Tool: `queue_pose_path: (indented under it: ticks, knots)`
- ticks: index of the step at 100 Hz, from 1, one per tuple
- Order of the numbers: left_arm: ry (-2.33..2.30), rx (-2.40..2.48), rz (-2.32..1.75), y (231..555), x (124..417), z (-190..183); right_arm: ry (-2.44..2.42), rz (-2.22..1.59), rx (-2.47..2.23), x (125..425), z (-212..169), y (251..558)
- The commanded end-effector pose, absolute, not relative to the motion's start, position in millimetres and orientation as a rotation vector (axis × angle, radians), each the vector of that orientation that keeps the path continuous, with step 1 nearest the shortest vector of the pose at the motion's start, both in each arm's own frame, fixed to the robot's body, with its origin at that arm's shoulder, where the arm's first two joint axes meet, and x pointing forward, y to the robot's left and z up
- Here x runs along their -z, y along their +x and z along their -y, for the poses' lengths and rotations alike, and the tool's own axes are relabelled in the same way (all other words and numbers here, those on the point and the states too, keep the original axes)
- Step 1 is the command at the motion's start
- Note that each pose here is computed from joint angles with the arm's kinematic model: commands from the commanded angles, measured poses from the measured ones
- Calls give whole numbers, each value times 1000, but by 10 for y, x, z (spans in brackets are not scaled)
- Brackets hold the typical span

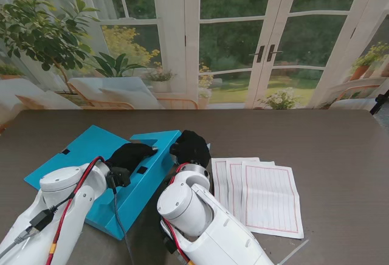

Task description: Peel a label from the label roll, stick it on the side of the file box and file the documents

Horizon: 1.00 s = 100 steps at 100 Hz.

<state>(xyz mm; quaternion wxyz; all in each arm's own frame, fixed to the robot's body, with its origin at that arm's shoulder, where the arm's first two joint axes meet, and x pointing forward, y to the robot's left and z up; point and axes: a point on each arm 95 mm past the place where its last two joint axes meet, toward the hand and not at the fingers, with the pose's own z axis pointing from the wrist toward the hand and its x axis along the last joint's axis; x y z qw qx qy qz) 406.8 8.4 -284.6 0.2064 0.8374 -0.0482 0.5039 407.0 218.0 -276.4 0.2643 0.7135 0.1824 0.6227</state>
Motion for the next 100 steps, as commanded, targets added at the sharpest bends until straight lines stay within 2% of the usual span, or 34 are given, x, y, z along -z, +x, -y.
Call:
queue_pose_path:
  ticks: [1, 100]
  knots:
    - [2297, -1405, 148, 4065, 2808, -42, 1949, -498, -1678, 2790, -2221, 4044]
    - [2296, -1399, 144, 4055, 2792, -40, 1953, -639, -1716, 2839, -2142, 3937]
